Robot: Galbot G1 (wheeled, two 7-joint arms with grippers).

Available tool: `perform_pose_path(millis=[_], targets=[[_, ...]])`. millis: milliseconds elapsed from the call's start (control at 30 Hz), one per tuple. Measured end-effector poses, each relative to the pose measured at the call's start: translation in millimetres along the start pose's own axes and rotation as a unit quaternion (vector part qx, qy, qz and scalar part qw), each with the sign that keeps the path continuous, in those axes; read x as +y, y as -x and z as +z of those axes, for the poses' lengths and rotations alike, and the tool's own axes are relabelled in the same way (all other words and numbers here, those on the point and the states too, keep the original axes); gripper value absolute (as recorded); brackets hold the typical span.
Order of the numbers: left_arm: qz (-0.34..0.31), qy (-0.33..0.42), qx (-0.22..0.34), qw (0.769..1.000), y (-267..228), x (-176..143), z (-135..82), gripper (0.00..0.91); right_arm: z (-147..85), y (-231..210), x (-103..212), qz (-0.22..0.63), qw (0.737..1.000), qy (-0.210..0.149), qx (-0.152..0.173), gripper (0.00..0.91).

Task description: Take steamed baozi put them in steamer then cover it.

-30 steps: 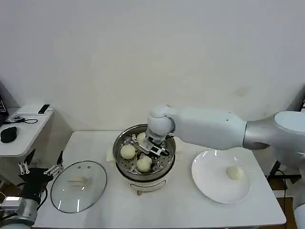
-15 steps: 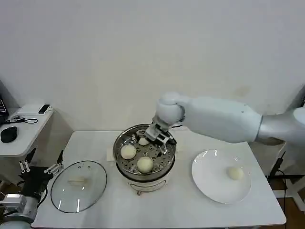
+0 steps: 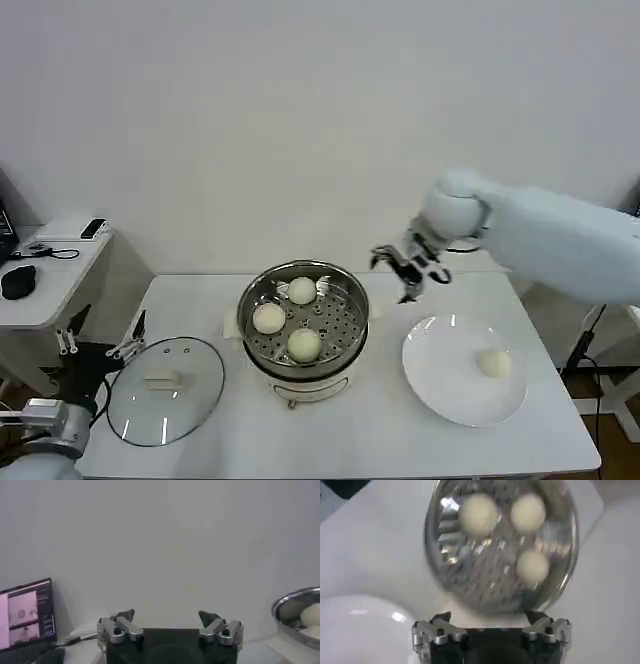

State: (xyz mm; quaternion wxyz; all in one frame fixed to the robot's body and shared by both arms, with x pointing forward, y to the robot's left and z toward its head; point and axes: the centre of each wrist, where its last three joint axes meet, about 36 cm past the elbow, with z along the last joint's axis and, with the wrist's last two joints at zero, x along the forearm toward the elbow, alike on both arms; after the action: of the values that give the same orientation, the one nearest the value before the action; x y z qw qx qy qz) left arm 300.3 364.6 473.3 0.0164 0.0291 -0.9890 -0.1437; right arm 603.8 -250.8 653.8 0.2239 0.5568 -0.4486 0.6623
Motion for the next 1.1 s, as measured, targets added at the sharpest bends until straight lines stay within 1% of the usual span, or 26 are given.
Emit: perform_pose_path(millis=[200,367,433,567,767,967,1100], targets=[[0.011,0.002,-0.002,1.0,2.1,-2.9,-1.0,0.907,49.2,9.1,72.9,-0.001,0.997,0.078,0.011,0.907],[0.016,0.004,0.0,1.0,2.8,-4.1,-0.1,0.907,79.0,26.8,132.5,-0.005,0.99,0.138,0.015,0.907],[0.016,0.004,0.001,1.0,3.0,-4.4,0.5,0.907,88.5,31.4,151.2,-0.007,0.988,0.156,0.02,0.907],[0.016,0.004,0.001,1.0,2.9,-4.6,0.6,0.907,110.7,38.6,181.6,-0.012,0.981,0.187,0.039,0.907],[0.016,0.005,0.004,1.0,1.0,-4.8,1.2,0.907,136.7,51.1,209.0,-0.026,0.972,0.222,0.064,0.907],[0.015,0.005,0.004,1.0,-0.2,-4.8,1.3,0.907,147.3,70.3,221.1,-0.042,0.967,0.242,0.072,0.907],[0.013,0.005,0.006,1.0,-0.1,-3.8,2.0,0.907,150.7,84.0,222.9,-0.047,0.965,0.248,0.074,0.907]])
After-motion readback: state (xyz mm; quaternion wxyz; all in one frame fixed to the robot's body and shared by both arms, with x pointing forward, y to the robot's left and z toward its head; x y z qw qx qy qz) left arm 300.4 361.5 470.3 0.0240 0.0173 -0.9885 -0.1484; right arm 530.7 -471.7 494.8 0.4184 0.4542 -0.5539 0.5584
